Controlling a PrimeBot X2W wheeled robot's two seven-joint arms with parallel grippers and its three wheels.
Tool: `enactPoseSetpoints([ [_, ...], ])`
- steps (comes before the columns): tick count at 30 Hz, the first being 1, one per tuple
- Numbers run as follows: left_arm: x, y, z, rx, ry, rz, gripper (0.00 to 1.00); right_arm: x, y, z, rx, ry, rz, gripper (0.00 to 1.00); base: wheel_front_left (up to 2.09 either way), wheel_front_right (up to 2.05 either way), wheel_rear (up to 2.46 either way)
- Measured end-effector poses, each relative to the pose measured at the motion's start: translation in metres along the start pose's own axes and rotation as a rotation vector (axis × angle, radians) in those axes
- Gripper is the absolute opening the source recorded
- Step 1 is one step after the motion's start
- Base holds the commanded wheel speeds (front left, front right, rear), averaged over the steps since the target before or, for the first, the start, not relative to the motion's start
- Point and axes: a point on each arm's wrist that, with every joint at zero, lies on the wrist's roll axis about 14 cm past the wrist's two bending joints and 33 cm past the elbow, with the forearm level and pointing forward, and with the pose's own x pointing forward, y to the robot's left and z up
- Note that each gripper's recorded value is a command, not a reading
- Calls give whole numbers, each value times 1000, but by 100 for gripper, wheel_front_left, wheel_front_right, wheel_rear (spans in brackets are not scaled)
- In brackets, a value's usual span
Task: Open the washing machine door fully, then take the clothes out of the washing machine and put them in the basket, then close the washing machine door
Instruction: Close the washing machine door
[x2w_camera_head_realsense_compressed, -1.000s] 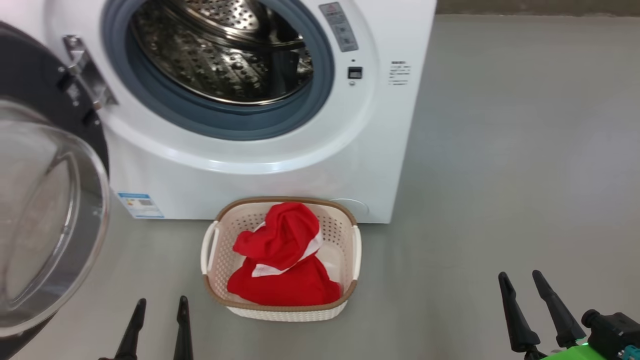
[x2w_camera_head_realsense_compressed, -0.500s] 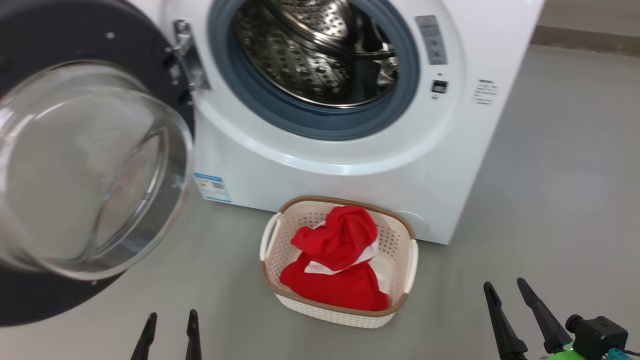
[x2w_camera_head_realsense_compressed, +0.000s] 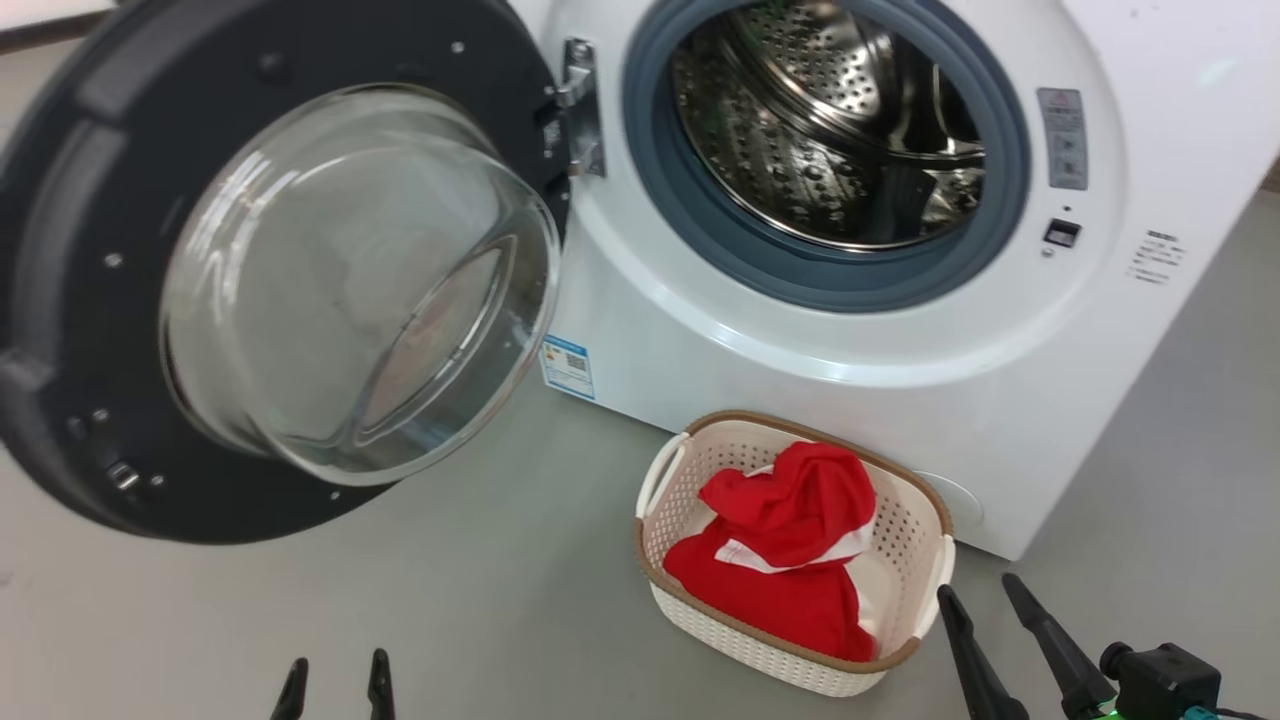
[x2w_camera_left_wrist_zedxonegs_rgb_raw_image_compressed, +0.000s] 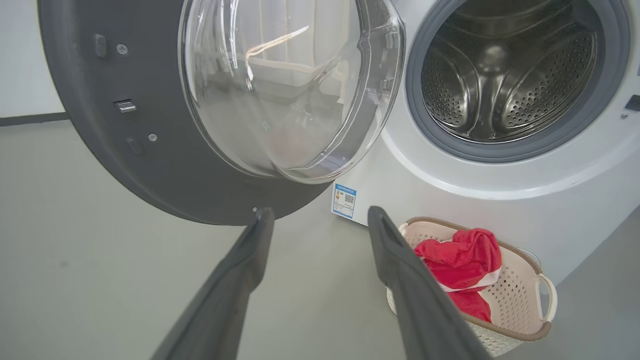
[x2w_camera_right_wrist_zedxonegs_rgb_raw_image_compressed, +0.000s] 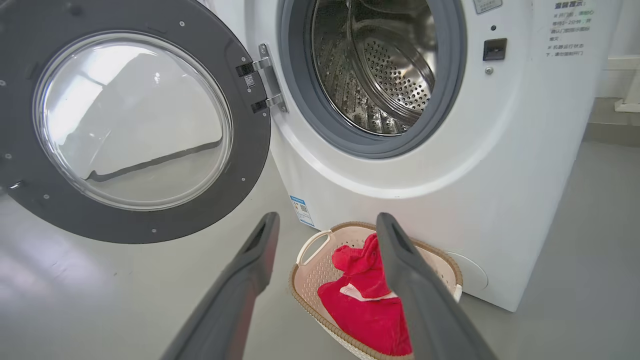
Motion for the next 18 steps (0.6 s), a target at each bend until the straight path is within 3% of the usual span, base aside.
enactPoseSetpoints([
  [5,-7,18,4,-17,-14,75,100,8,16,-8,-11,32,62,100,0,0,0],
  [14,-7,20,6,-25,-15,95,100,15,21,-13,-8,47,86,100,0,0,0],
  [15,-6,20,8,-35,-19,98,58,15,21,-13,-8,47,86,100,0,0,0],
  [16,-6,20,10,-45,-26,101,24,15,21,-13,-7,47,85,100,0,0,0],
  [17,-5,21,14,-55,-40,104,0,15,20,-13,-7,47,85,100,0,0,0],
  [18,-4,23,21,-67,-62,109,0,14,20,-13,-8,47,84,100,0,0,0],
])
